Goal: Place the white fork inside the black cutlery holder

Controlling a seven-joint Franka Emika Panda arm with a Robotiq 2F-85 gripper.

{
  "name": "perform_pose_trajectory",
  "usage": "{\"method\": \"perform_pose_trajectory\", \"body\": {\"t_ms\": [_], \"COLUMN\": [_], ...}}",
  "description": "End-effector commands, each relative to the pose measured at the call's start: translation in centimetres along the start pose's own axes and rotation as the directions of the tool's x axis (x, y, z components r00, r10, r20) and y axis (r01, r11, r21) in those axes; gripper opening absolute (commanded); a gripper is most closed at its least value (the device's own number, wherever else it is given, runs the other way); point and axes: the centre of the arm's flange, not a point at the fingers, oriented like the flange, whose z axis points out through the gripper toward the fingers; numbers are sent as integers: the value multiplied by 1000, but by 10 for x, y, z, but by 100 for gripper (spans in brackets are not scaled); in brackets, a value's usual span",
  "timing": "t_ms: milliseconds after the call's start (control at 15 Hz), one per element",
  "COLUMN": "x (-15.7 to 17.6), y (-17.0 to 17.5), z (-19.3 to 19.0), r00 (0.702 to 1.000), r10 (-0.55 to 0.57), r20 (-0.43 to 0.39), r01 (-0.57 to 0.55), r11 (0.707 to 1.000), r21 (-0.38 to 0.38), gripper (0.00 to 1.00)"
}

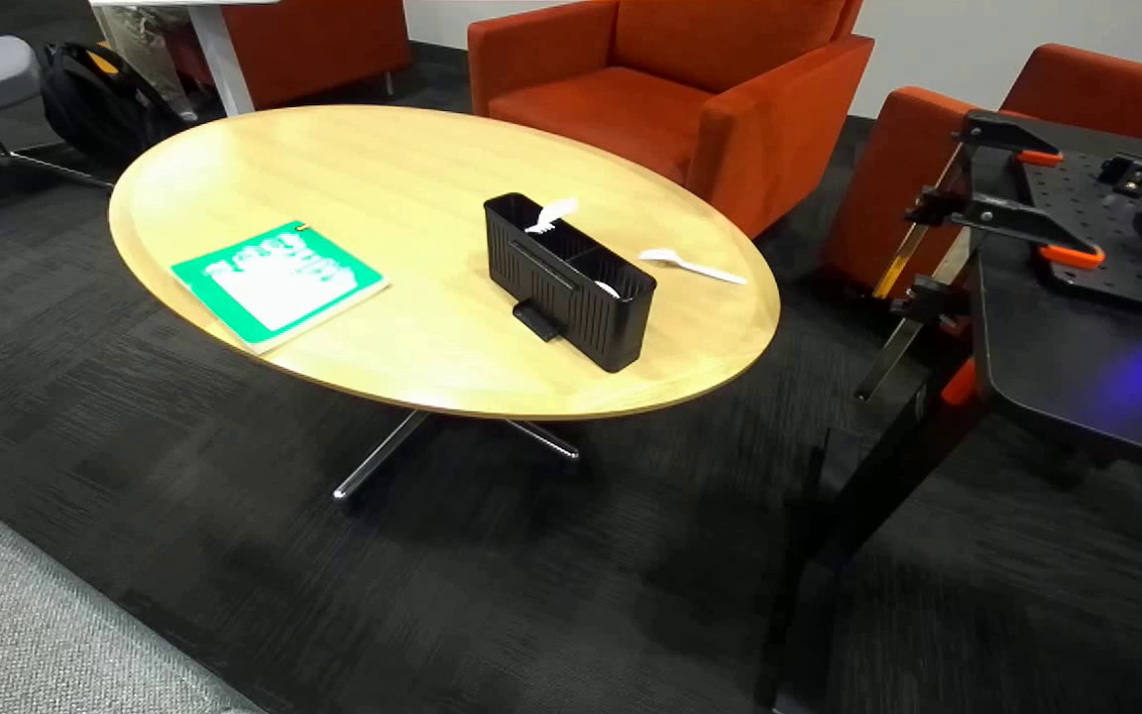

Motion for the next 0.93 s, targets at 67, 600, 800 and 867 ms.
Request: {"method": "perform_pose_trajectory", "body": {"t_ms": [67,600,800,867], "x": [42,137,158,135], "y": [10,52,68,65], "z": [46,151,169,161], "r00": [996,985,991,989], "r10": [-47,13,37,34], "r20": [-76,-171,-126,-147], "r01": [46,-12,-40,-35], "r11": [999,1000,999,999], "r21": [-8,7,-21,1], "gripper": [100,100,100,100]}}
